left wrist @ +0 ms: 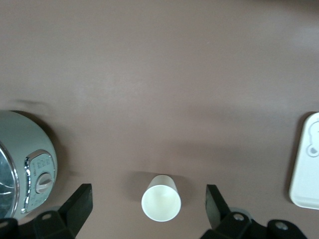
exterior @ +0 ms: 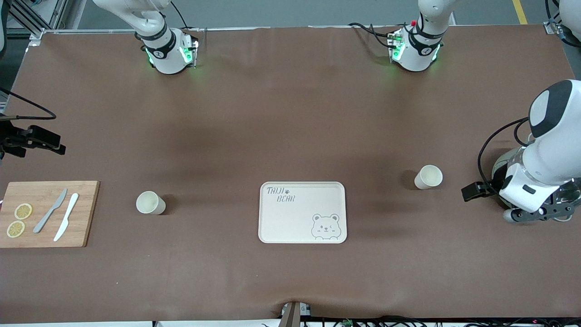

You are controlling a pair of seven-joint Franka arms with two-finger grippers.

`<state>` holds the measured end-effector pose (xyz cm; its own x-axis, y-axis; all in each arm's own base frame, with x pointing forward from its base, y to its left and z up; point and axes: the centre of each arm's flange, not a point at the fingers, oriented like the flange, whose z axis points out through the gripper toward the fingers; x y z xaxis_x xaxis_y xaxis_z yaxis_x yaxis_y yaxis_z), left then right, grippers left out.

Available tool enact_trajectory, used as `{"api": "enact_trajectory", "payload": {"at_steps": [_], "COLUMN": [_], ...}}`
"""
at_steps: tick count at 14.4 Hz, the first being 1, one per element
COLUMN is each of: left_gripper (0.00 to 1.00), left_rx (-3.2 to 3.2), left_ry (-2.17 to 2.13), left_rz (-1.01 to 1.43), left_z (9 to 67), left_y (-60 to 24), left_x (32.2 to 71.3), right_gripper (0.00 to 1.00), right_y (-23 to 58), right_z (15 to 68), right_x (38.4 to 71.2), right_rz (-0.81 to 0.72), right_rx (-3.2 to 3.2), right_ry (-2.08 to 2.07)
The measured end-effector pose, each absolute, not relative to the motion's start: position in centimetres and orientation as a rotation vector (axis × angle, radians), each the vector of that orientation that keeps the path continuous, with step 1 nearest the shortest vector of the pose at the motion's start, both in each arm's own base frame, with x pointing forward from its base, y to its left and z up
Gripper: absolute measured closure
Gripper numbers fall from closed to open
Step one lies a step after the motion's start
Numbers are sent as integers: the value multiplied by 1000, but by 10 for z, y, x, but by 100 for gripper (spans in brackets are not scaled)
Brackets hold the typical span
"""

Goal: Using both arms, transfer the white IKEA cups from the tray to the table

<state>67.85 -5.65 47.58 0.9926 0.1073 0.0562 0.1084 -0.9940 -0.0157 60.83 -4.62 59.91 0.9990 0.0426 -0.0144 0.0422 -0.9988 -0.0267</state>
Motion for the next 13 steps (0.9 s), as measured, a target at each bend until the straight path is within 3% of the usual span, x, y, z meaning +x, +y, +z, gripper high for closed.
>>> {"api": "enact_trajectory", "payload": {"at_steps": [5, 10, 13], "left_gripper": [0, 0, 0], "left_rx": [-3114, -3137, -3163], "left_ry": [-180, -114, -111], "left_rz": [63, 10, -26], "left_z": [480, 587, 615], "left_y": [-95, -78, -68], "left_x": [689, 645, 631], "right_gripper": [0, 0, 0], "right_y": [-48, -49, -49], "right_z": [599, 599, 599], "right_x": [608, 608, 608], "right_rz": [23, 23, 23], "right_rx": [-3115, -3115, -3115], "right_ry": [-60, -60, -60]}}
